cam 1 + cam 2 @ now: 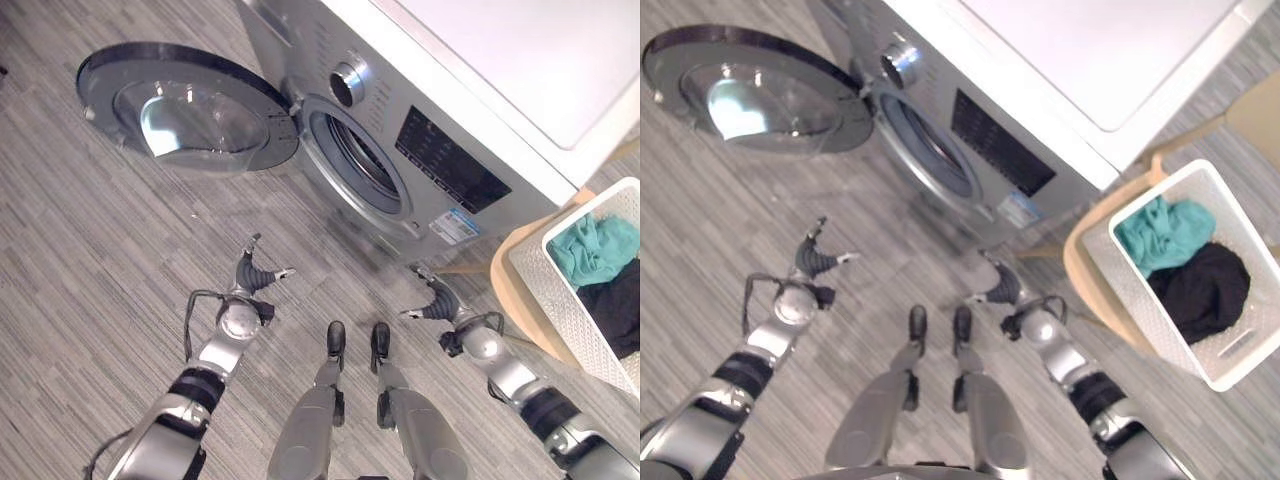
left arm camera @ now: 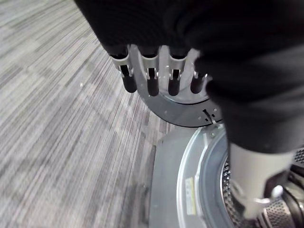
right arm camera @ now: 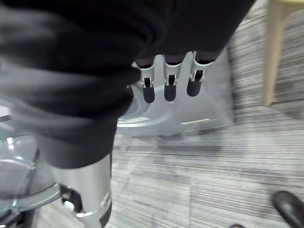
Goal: Grab the laundry basket,head to the washer,open it,put in the laundry and shut it.
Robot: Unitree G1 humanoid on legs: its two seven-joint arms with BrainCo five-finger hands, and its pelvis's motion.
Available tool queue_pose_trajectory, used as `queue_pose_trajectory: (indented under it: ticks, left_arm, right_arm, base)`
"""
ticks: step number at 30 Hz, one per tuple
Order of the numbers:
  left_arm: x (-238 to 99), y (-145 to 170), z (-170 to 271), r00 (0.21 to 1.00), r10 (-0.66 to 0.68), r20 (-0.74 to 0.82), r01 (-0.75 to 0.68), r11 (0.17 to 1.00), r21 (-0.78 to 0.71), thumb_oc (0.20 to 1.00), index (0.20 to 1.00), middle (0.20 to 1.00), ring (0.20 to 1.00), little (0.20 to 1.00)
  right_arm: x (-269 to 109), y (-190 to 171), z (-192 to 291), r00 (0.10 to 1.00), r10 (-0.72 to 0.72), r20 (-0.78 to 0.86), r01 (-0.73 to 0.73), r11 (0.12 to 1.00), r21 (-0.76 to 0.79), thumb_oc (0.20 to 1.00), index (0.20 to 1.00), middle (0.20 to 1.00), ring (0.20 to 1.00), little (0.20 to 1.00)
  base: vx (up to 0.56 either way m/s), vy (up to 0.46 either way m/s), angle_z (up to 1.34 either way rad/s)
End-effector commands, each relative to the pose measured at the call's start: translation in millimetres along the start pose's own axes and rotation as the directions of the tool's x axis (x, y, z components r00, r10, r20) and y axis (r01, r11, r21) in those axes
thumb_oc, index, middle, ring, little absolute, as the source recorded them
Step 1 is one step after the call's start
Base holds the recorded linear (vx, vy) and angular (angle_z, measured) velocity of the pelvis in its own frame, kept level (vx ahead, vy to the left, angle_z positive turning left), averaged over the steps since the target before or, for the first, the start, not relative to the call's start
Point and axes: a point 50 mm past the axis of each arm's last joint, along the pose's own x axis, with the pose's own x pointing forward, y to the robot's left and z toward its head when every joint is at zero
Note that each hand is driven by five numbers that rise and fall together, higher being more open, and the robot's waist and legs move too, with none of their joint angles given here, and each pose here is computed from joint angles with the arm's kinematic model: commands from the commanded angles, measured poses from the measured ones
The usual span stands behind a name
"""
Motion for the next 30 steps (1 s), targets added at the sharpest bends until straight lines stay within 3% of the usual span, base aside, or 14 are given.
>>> queue_pose_trajectory:
  ticks: [1, 3, 8, 18, 26, 28, 30]
  left_arm:
    - [9.7, 28.2, 1.8, 0.993, 0.121, -0.002, -0.12, 0.992, 0.043, 1.0, 1.0, 1.0, 1.0, 1.0]
    - [14.0, 60.2, -8.6, 0.971, 0.23, -0.072, -0.227, 0.973, 0.046, 1.0, 1.0, 1.0, 1.0, 1.0]
    - [14.0, 107.8, -19.2, 0.927, 0.353, -0.13, -0.333, 0.931, 0.15, 1.0, 1.0, 1.0, 1.0, 1.0]
    - [-4.2, 142.3, -45.9, 0.844, 0.488, -0.225, -0.452, 0.871, 0.191, 1.0, 1.0, 1.0, 1.0, 1.0]
    - [-28.8, 141.9, -83.5, 0.81, 0.483, -0.332, -0.425, 0.874, 0.233, 1.0, 1.0, 1.0, 1.0, 1.0]
    - [-30.6, 132.5, -85.4, 0.825, 0.46, -0.328, -0.41, 0.887, 0.212, 1.0, 1.0, 1.0, 1.0, 1.0]
    - [-39.5, 92.9, -89.7, 0.884, 0.357, -0.302, -0.334, 0.934, 0.127, 1.0, 1.0, 1.0, 1.0, 1.0]
  right_arm:
    - [-9.5, -2.0, 5.1, 0.998, -0.005, 0.063, 0.003, 1.0, 0.03, 1.0, 1.0, 1.0, 1.0, 1.0]
    - [-12.4, -16.5, 8.8, 0.994, -0.059, 0.095, 0.057, 0.998, 0.025, 1.0, 1.0, 1.0, 1.0, 1.0]
    - [-15.6, -37.6, 20.4, 0.978, -0.136, 0.159, 0.132, 0.991, 0.036, 1.0, 1.0, 1.0, 1.0, 1.0]
    - [-26.9, -40.3, 12.8, 0.972, -0.188, 0.139, 0.174, 0.979, 0.108, 1.0, 1.0, 1.0, 1.0, 1.0]
    - [-41.6, -31.6, -1.5, 0.98, -0.179, 0.081, 0.161, 0.968, 0.195, 1.0, 1.0, 1.0, 1.0, 1.0]
    - [-42.9, -29.1, -3.2, 0.982, -0.174, 0.072, 0.156, 0.966, 0.206, 1.0, 1.0, 1.0, 1.0, 1.0]
    - [-43.0, -27.1, -5.4, 0.983, -0.176, 0.053, 0.161, 0.963, 0.218, 1.0, 1.0, 1.0, 1.0, 1.0]
  base:
    - [0.0, 0.056, -0.24]
    - [0.0, 0.085, -0.33]
    - [-0.02, 0.029, -0.23]
    - [0.0, 0.009, -0.01]
    - [0.05, 0.026, 0.08]
    - [0.07, 0.016, -0.06]
    - [0.09, 0.026, -0.07]
